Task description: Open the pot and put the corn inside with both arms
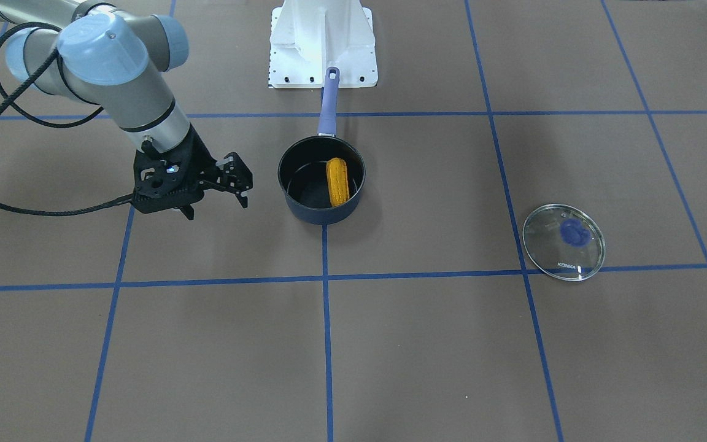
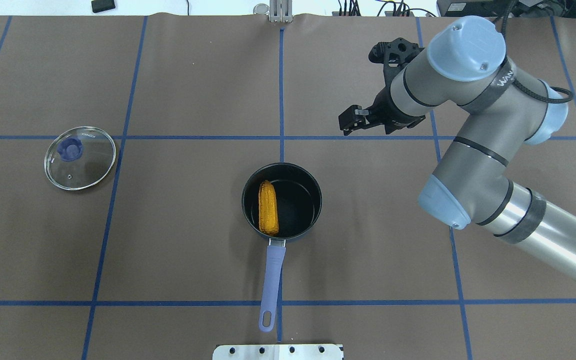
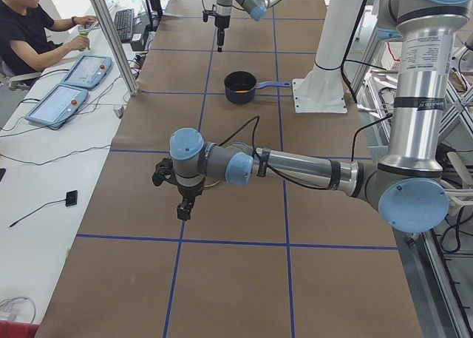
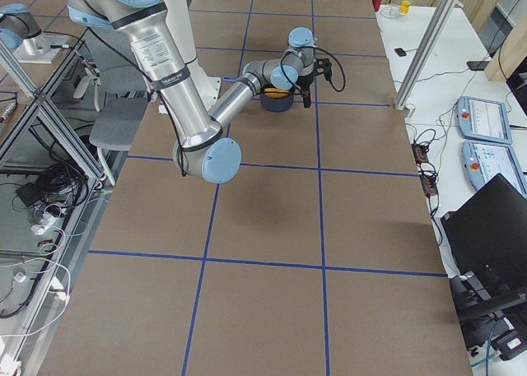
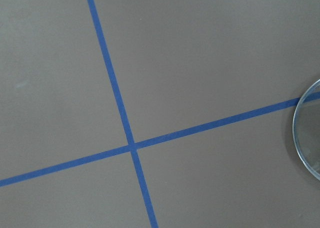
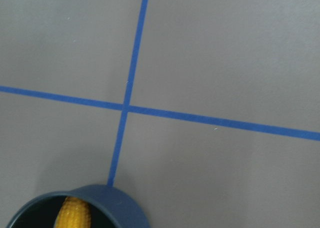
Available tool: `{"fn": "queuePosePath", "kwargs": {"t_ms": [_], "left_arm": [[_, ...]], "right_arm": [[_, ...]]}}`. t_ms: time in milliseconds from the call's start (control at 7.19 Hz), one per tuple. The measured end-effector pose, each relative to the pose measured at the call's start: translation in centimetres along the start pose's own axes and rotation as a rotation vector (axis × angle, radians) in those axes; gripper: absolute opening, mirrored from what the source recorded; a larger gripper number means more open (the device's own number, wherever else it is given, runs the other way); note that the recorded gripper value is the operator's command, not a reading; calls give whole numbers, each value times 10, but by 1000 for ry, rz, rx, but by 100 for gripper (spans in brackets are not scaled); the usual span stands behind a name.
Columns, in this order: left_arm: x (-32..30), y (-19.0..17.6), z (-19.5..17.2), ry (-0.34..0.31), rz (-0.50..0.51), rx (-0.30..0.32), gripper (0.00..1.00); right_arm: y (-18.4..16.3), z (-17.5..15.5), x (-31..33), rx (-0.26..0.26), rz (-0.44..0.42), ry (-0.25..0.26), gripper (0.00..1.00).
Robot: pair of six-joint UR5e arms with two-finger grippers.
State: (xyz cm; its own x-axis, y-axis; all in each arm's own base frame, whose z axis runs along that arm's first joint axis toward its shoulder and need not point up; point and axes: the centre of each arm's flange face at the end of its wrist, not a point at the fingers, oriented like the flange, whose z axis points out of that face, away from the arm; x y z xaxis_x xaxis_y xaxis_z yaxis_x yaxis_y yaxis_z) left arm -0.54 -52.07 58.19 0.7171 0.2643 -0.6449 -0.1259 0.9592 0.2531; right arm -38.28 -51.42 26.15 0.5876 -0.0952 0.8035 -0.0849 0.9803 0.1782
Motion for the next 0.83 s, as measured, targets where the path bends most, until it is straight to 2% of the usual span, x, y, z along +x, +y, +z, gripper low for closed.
{"fn": "queuePosePath", "kwargs": {"t_ms": [139, 278, 557, 696, 835], "left_arm": [[0, 1, 0, 0, 0, 1, 99], [0, 1, 0, 1, 0, 0, 99], [0, 1, 1, 2, -1, -1, 99], [-1, 1, 1, 2, -1, -1, 99], [0, 1, 1, 1, -1, -1, 99]], "right_arm": [[-13, -12, 49, -20, 30, 14, 100], [-27, -28, 105, -38, 15, 24, 100], [-36, -46, 207, -56, -125, 76, 100], [-36, -59, 252, -67, -164, 103, 100], [-35, -79, 297, -78, -165, 115, 100]]}}
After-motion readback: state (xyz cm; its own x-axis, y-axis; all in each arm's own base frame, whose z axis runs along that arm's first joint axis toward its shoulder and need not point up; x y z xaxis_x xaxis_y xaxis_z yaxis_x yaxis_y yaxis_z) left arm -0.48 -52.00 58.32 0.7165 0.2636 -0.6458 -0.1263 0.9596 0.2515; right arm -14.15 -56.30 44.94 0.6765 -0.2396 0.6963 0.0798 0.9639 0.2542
